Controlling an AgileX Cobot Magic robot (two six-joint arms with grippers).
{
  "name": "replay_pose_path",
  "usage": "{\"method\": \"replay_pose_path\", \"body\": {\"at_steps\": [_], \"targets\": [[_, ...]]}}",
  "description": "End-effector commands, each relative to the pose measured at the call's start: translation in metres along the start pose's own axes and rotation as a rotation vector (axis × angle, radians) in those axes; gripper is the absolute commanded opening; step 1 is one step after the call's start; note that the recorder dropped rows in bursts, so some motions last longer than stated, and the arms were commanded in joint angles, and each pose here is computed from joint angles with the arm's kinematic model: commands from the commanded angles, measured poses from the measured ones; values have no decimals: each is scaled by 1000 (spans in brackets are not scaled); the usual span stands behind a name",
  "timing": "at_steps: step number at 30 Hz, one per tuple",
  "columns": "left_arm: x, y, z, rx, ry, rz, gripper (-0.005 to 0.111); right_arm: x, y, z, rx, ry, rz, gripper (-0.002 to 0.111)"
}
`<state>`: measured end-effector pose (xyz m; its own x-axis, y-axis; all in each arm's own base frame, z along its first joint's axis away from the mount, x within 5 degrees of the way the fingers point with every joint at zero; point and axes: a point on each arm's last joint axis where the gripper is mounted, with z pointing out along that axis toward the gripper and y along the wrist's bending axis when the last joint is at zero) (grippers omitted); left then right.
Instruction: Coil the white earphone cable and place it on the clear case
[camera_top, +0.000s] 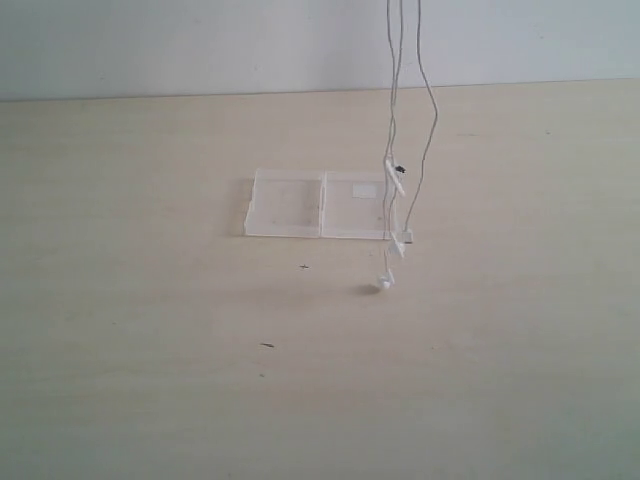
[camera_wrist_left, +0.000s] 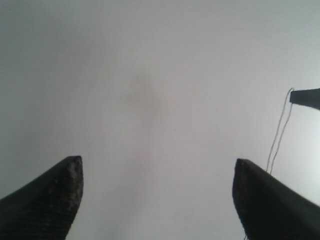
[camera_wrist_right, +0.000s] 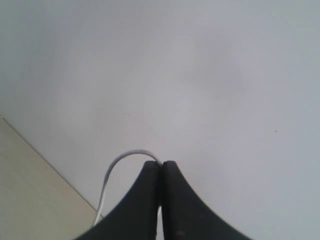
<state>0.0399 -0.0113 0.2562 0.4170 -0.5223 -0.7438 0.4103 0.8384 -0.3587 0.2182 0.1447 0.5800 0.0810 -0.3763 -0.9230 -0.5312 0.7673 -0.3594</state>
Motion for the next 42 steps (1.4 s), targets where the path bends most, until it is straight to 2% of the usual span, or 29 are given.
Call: {"method": "replay_pose_path", "body": {"at_steps": [1,6,11,14,20,25,33,37,42], "targets": [[-22,-14,6,116,-156,51,78,-4,-1,-5,9,-26,1,0],[-38,-21,39,101,-107,95,78,-4,-1,-5,9,-26,1,0],[-19,-18,80,119,80,151,78,-4,-1,-5,9,-24,1,0],[1,-14,107,179,201,135,78,-4,-1,-5,3,-24,6,0],[50,-11,154,412,389,34,78,-4,-1,-5,3,-24,6,0],[98,-7,185,491,526,-44,78,-4,-1,-5,3,-24,6,0],[159,-36,220,645,626,-122,78,-3,-1,-5,1,-20,7,0],[182,-49,232,693,644,-116,78,-3,-1,-5,1,-18,15,0],[206,-53,241,709,672,-69,78,-3,-1,-5,1,-18,15,0]]}}
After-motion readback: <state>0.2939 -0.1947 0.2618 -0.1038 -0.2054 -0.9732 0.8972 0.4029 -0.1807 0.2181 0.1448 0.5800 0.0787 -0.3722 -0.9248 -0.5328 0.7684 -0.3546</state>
